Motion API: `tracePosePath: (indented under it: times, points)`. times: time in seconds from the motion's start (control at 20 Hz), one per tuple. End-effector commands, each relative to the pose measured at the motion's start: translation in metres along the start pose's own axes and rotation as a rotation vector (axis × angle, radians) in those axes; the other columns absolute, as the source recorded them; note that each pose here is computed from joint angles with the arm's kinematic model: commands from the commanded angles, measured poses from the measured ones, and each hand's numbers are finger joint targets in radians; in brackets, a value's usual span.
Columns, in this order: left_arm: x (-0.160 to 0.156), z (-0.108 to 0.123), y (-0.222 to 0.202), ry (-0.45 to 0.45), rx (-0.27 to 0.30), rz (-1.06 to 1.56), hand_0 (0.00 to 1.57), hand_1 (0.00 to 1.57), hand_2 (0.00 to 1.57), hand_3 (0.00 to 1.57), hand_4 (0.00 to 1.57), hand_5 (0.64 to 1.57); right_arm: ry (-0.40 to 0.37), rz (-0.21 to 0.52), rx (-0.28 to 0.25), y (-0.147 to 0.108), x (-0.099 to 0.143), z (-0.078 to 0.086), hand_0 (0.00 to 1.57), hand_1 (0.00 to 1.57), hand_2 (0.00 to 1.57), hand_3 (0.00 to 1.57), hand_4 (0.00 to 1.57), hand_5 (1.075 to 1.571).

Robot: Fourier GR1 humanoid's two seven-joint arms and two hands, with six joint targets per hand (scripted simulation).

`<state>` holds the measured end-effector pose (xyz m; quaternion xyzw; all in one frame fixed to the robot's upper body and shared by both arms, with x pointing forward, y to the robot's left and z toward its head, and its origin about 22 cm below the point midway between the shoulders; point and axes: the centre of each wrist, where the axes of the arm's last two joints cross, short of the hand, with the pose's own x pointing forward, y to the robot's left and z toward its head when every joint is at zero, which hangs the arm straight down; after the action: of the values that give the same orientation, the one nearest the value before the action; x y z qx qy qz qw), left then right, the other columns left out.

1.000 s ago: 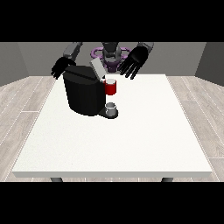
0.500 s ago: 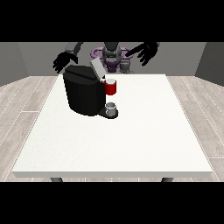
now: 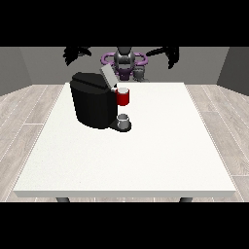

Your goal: Insert the coffee pod into the coffee machine and close the lid

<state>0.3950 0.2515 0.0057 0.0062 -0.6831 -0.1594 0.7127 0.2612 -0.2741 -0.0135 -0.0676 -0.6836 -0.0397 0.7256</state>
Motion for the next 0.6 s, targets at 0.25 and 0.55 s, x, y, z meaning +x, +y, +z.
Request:
tracePosePath:
  times: [0.25, 0.55]
  points:
    - [-0.032, 0.027, -0.02, 0.024, -0.003, 0.172, 0.0, 0.0, 0.0, 0.0, 0.0, 1.571, -0.077, 0.03, 0.113, -0.001, 0.04, -0.015, 0.0, 0.0, 0.0, 0.0, 0.0, 1.571]
    - [-0.045, 0.047, -0.024, 0.008, 0.005, 0.224, 0.0, 0.0, 0.0, 0.0, 0.0, 1.571, -0.122, 0.065, 0.192, 0.026, 0.069, -0.026, 0.0, 0.0, 0.0, 0.0, 0.0, 1.571]
